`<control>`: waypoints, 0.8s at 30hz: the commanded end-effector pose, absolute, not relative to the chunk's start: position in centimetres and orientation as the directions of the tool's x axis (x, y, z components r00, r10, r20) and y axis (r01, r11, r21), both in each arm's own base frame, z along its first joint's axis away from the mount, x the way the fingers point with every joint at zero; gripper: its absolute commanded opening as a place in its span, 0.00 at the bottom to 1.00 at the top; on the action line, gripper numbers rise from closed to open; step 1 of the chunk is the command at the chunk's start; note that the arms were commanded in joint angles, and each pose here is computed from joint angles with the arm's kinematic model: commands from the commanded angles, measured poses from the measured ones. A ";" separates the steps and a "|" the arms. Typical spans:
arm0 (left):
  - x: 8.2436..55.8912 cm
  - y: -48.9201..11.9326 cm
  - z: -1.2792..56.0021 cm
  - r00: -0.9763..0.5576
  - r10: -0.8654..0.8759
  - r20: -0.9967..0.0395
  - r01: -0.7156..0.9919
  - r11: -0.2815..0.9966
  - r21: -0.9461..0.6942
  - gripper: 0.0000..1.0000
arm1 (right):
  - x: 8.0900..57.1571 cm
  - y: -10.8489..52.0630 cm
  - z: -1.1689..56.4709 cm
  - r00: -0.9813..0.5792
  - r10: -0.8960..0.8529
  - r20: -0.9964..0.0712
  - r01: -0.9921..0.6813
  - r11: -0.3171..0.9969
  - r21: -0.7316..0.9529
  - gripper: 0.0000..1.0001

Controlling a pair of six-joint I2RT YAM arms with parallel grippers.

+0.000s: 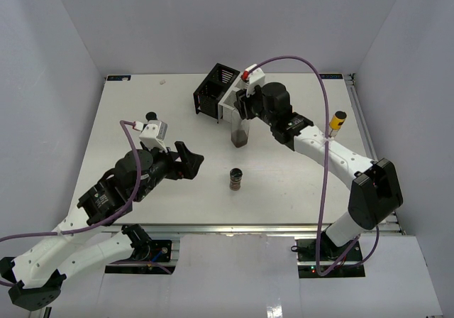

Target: Organize the condiment bottles

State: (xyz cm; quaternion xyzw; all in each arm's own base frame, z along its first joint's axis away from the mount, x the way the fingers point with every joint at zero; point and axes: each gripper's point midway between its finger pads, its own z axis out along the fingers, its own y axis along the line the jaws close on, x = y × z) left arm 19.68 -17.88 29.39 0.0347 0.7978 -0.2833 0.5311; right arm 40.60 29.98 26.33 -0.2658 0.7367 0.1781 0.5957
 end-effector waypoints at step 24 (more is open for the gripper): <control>20.1 -18.8 31.0 -0.417 -0.253 -0.873 0.384 0.822 -0.421 0.98 | 39.7 23.9 42.9 0.157 -0.066 -0.985 -0.536 0.832 -0.141 0.08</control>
